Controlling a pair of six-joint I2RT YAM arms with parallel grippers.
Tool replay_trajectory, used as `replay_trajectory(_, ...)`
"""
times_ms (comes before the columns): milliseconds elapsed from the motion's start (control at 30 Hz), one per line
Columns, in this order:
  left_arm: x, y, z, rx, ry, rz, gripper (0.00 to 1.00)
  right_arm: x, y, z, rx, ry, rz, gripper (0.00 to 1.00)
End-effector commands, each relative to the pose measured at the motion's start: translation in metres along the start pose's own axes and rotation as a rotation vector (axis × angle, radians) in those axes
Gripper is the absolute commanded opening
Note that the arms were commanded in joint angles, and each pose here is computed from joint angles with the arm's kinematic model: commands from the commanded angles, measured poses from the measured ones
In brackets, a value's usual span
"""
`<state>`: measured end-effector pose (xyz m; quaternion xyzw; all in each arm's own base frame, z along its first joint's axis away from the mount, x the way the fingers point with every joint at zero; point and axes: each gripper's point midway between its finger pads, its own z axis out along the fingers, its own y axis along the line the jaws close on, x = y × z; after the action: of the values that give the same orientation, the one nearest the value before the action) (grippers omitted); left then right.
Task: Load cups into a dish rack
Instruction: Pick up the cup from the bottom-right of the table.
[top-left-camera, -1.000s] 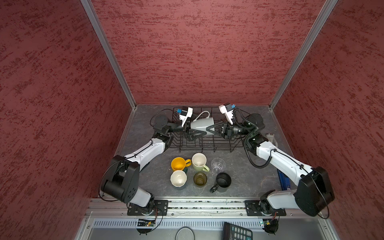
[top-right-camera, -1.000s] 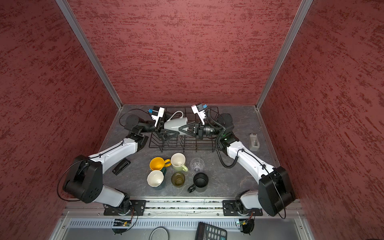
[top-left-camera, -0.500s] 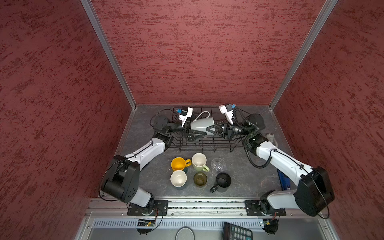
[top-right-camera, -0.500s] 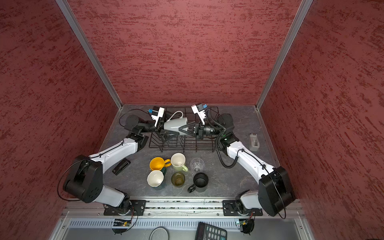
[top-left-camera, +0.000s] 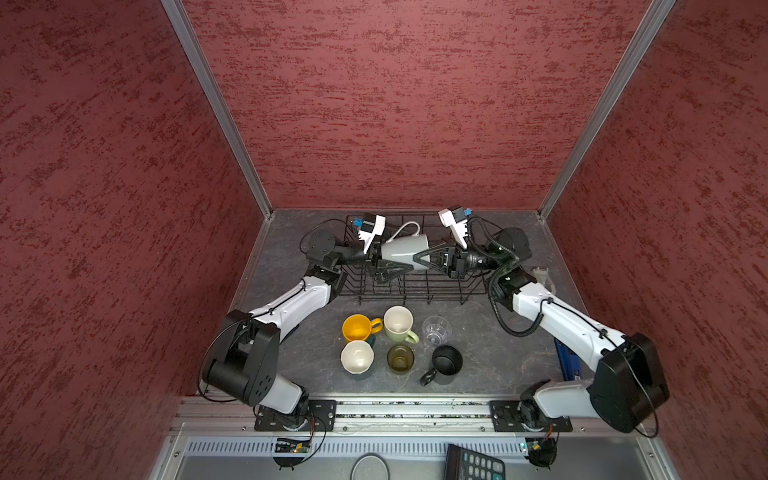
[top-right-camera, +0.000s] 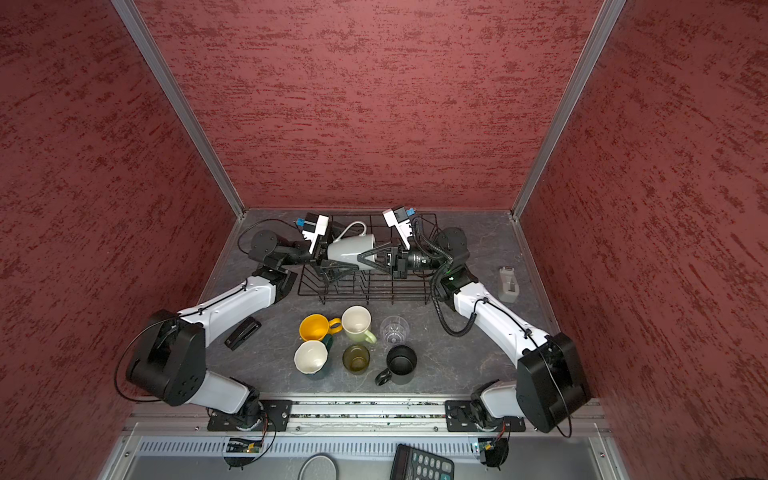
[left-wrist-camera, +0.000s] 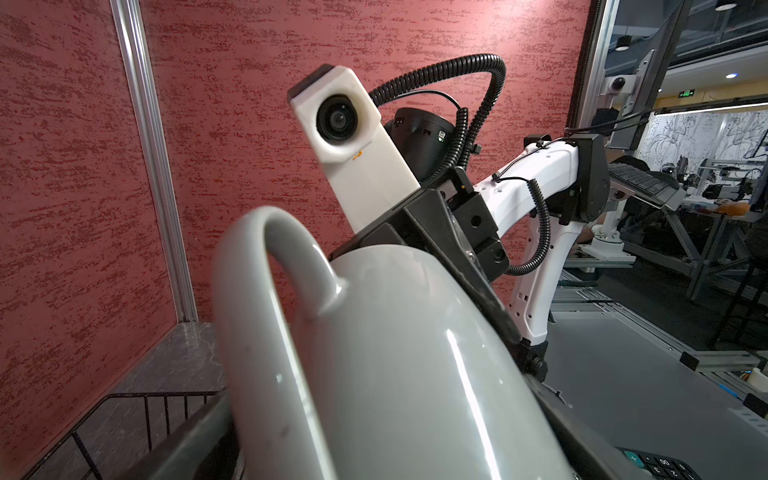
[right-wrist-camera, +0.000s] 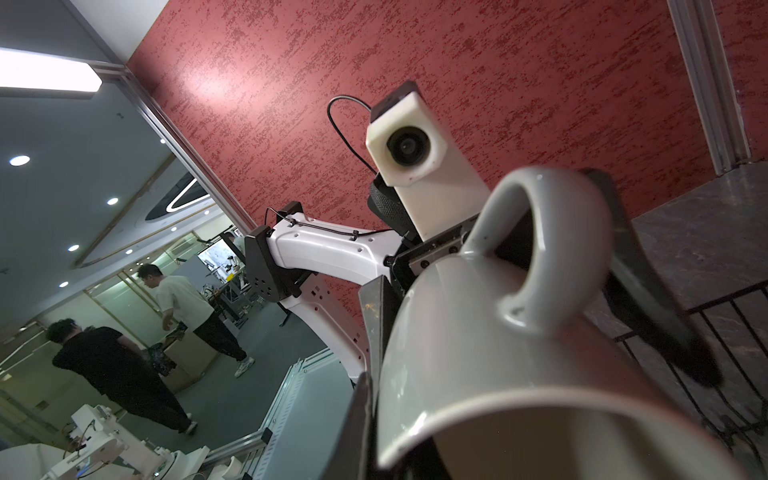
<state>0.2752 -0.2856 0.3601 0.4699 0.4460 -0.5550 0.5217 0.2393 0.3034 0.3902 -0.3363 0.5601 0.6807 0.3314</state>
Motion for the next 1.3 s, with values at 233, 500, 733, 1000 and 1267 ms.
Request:
replay_trajectory(233,0.002,-0.002,0.005,0.007,-0.004,0.026,0.91,-0.007,0.037,0.007,-0.115,-0.006,-0.129,0.00)
replay_trajectory(500,-0.002,-0.001,0.005,-0.001,-0.011,0.039,0.89,-0.002,0.031,0.011,-0.113,0.006,-0.098,0.00)
replay_trajectory(733,-0.006,0.002,0.008,0.000,-0.016,0.032,0.84,0.002,0.025,0.014,-0.111,0.013,-0.078,0.00)
replay_trajectory(1000,-0.006,0.004,0.008,-0.003,-0.010,0.021,0.62,0.003,0.018,0.016,-0.082,0.015,-0.065,0.00)
replay_trajectory(1267,-0.008,0.006,0.007,-0.011,-0.007,0.008,0.18,-0.001,0.015,0.016,-0.041,0.015,-0.071,0.07)
